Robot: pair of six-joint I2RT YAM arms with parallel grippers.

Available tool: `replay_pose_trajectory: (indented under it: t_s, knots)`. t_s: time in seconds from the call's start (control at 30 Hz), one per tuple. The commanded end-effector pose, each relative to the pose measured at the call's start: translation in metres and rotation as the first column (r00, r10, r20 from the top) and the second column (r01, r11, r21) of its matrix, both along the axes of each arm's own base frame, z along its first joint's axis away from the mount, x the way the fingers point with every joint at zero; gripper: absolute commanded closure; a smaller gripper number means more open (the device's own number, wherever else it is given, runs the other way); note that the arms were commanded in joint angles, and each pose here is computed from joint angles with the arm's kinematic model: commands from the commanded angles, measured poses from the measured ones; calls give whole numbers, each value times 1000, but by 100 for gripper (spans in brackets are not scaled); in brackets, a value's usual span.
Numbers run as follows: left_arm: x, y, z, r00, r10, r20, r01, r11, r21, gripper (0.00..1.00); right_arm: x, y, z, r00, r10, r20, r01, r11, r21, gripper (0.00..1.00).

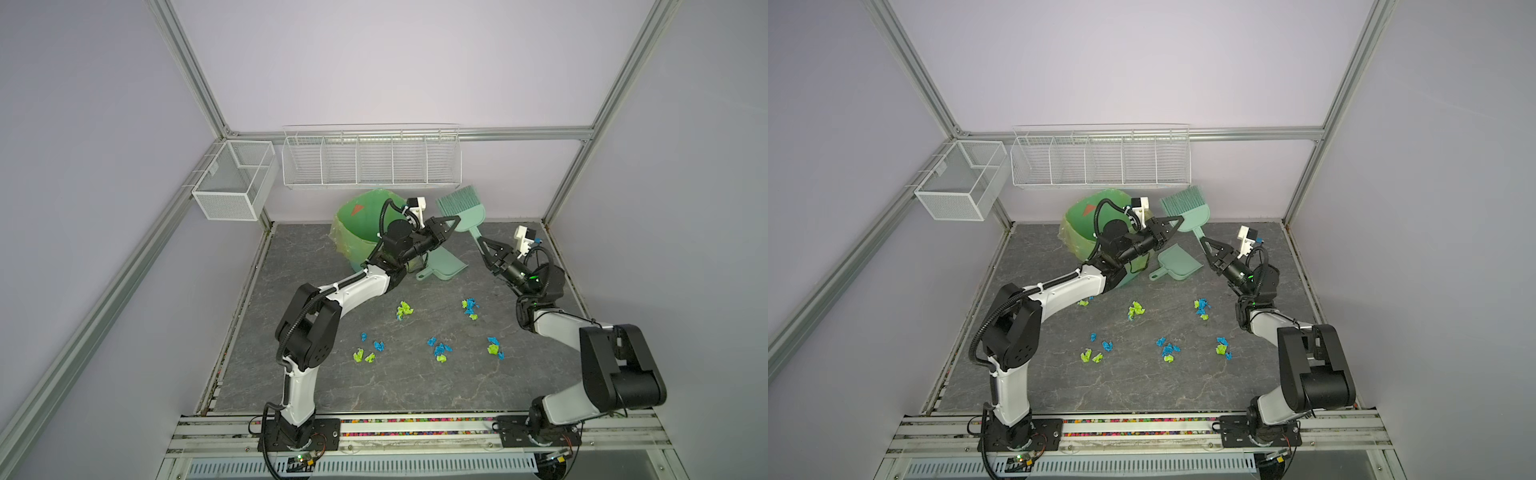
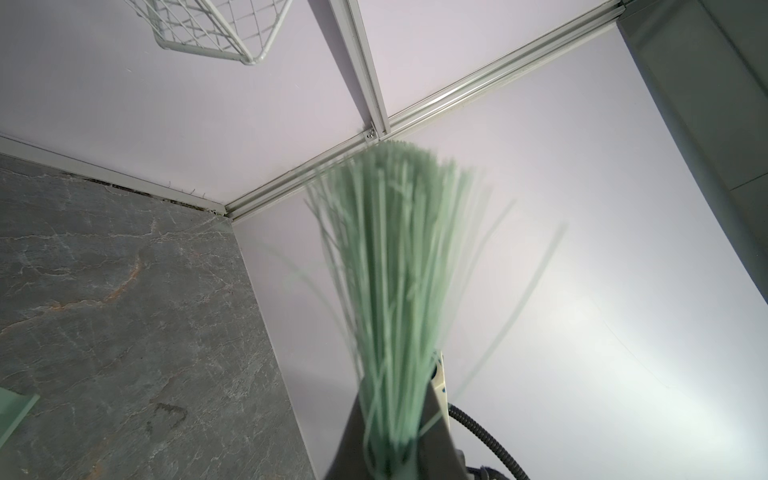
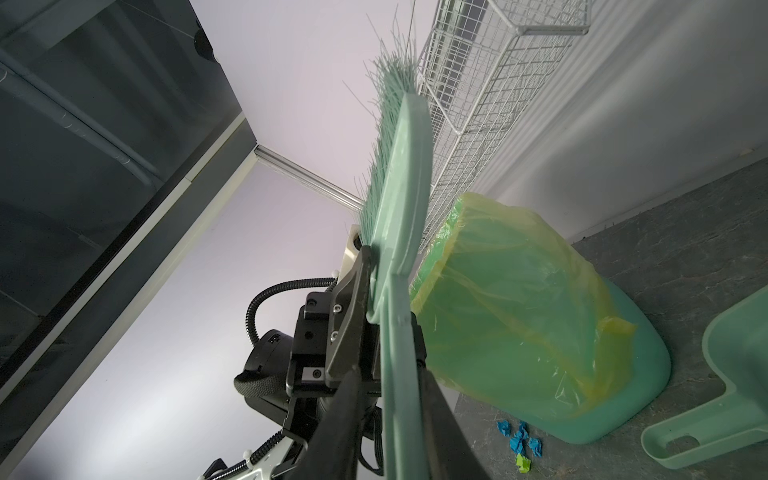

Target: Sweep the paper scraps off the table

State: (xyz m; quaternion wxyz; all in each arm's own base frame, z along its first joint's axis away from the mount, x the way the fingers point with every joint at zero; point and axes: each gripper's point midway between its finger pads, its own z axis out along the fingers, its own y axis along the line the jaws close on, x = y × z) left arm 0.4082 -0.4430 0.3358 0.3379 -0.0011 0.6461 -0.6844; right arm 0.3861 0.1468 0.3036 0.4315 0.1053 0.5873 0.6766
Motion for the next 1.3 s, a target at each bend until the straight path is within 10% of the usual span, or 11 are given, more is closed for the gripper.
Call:
replay_pose_trajectory:
  t_s: [0.0,0.4,0.57,0.77,1.27]
  knots:
    - [-1,4,8,1000,14,19,-14,1000,-13,100,-12,2,20,998,29,60,-32,999,38,75]
    - [-2,3,5,1000,10,12,-10,1000,4,100,-11,6,15,998,48,44,-50,998,35,93]
    - [-11,9,8,998,26,49,-30,997,76,50,-12,0,18,998,42,44,-44,999,32,93]
    - [-29,29,6,997,43,69,-55,981,187,19,-7,-15,10,1000,10,-10,-10,1000,16,93]
    - [-106,52,-25,985,31,172,-124,818,562,0,0,-64,-25,980,-130,-152,118,990,-82,93]
